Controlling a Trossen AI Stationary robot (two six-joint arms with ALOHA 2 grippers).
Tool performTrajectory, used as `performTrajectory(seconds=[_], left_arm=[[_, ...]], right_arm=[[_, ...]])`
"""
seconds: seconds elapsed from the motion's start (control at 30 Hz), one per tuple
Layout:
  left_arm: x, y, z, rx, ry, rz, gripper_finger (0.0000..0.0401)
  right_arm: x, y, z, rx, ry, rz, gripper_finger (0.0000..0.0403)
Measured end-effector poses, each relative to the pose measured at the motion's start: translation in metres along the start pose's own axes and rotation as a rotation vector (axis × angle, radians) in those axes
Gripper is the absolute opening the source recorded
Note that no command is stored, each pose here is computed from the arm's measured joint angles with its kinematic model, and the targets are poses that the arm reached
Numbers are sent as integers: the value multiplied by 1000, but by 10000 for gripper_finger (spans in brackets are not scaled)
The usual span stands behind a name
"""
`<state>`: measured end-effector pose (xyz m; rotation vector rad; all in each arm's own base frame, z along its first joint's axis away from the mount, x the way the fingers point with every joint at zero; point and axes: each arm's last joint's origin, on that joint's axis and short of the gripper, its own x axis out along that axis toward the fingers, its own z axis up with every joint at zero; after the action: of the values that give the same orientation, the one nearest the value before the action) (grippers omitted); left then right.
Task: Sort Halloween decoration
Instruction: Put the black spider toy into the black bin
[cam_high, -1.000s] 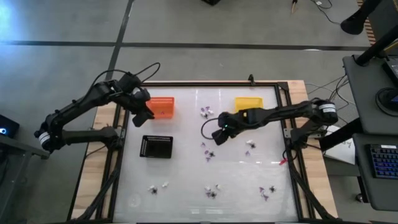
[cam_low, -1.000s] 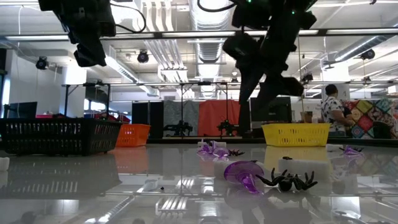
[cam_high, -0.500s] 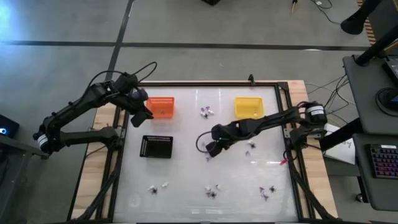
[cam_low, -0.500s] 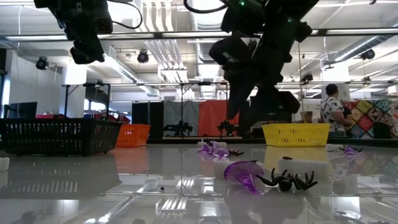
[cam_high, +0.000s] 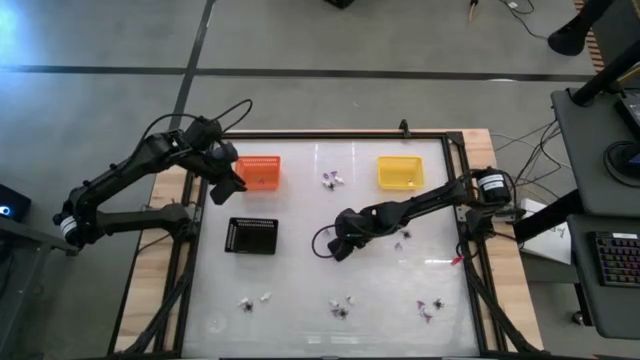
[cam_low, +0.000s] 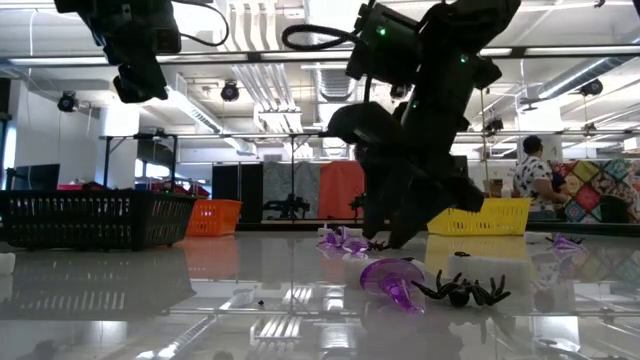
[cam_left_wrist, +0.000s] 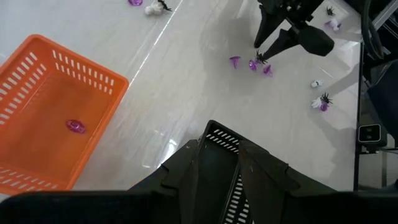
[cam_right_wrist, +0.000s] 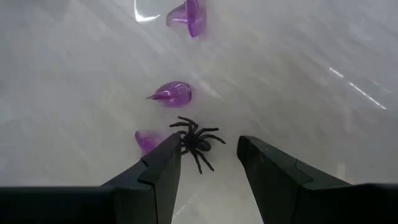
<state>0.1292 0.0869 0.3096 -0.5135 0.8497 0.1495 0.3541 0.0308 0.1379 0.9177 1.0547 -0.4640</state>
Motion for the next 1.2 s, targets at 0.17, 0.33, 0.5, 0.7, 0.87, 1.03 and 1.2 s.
performTrajectory(seconds=[0.17,0.33,0.5,0.7,0.87,1.03,1.2], left_arm=[[0,0,0,-2,0,1,98],[0,0,0,-9,0,2,98],[0,0,0,-10,0,2,98],[1,0,-1,-12,4,2,98],[1,0,-1,-1,5,2,98],[1,0,-1,6,7,2,98],[1,0,-1,9,9,2,98]], right_arm=[[5,0,0,0,0,0,164],[6,1,1,-1,-9,14,164],[9,1,1,-1,-11,16,164],[17,-2,0,22,-3,2,162],[18,-2,-1,34,1,0,140],[19,-2,-1,39,1,-5,103],[19,-3,-1,40,1,-9,61]])
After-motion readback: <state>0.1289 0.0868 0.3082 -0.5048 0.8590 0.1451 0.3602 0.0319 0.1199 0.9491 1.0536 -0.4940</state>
